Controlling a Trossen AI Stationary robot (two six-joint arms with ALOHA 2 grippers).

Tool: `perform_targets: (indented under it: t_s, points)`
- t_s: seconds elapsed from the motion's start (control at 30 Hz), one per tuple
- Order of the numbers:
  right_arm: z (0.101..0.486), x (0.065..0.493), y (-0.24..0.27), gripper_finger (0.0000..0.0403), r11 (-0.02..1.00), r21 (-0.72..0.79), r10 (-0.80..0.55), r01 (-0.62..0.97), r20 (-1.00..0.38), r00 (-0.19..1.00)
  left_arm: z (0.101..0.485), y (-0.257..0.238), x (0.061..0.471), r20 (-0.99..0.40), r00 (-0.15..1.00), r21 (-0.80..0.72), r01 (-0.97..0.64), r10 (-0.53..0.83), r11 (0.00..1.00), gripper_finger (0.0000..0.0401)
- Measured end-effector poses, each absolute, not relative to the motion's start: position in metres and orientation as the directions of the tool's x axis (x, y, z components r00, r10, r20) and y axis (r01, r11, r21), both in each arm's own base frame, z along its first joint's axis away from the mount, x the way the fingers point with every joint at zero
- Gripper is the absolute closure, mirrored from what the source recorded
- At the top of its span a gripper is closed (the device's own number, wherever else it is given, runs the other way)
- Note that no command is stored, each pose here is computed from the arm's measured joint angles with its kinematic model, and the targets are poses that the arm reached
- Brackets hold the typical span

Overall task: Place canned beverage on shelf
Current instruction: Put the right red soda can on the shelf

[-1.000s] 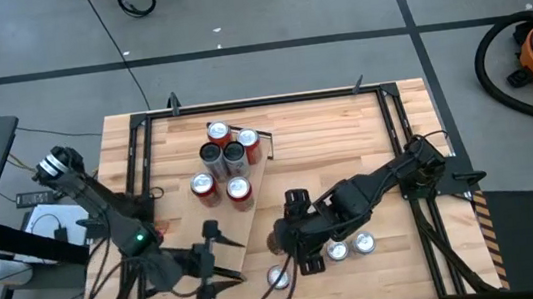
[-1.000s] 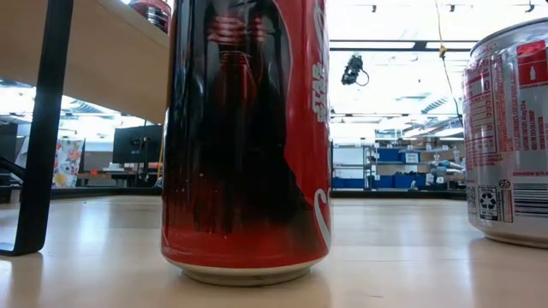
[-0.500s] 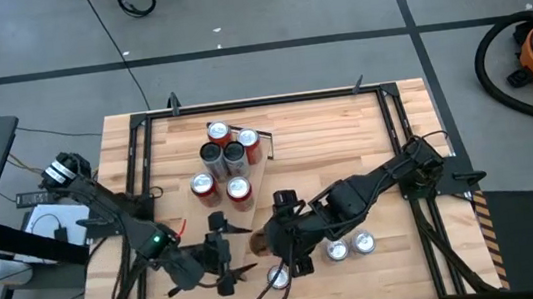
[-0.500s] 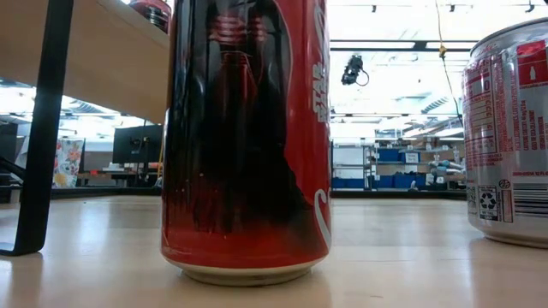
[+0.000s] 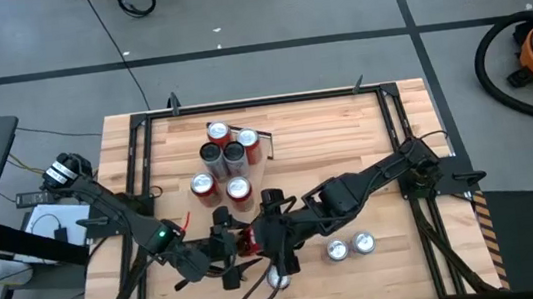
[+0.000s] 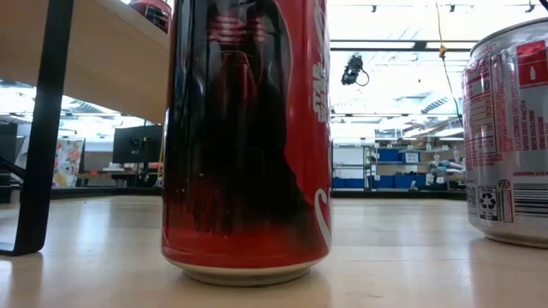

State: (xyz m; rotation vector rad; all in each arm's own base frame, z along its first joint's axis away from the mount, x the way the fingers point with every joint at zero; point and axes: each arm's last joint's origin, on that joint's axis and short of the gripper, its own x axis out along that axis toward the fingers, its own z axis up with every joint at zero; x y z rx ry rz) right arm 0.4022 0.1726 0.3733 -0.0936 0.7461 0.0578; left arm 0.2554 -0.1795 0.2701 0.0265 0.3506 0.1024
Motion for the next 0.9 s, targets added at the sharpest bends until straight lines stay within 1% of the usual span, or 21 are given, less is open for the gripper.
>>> perform_targets:
  t_s: [0.1,0.3,0.37,0.5,0.67,0.77,0.83,0.9]
  points:
    - [0.367,0.408,0.172,0.0082,0.994,-0.058,0.026,-0.091,-0.688,0.726,0.269,-0.18,0.255,-0.351,0.932,0.042,-0.082,0.092,0.996,0.0029]
    - [0.36,0.415,0.166,0.0082,0.996,-0.041,0.025,-0.075,-0.697,0.716,0.268,-0.178,0.252,-0.379,0.92,0.051,-0.084,0.097,0.995,0.0087]
    - [0.361,0.417,0.165,0.0082,0.996,-0.031,0.04,-0.085,-0.695,0.718,0.269,-0.177,0.251,-0.382,0.919,0.036,-0.088,0.095,0.995,0.01]
    - [0.36,0.42,0.165,0.0077,0.993,-0.031,0.061,-0.112,-0.686,0.725,0.27,-0.176,0.246,-0.395,0.913,0.039,-0.095,0.103,0.995,0.01]
    - [0.364,0.422,0.166,0.0057,0.987,-0.074,0.062,-0.145,-0.651,0.757,0.269,-0.178,0.243,-0.404,0.908,0.083,-0.082,0.109,0.993,0.0091]
    - [0.381,0.421,0.172,0.0048,0.984,-0.092,0.08,-0.156,-0.555,0.828,0.262,-0.179,0.24,-0.434,0.895,0.132,-0.047,0.101,0.99,0.009]
    - [0.391,0.419,0.176,0.0046,0.98,-0.131,0.069,-0.153,-0.493,0.867,0.261,-0.181,0.238,-0.434,0.895,0.146,-0.038,0.099,0.988,0.009]
    - [0.392,0.418,0.18,0.0046,0.973,-0.185,0.036,-0.139,-0.472,0.881,0.264,-0.184,0.237,-0.416,0.904,0.143,-0.04,0.097,0.989,0.0089]
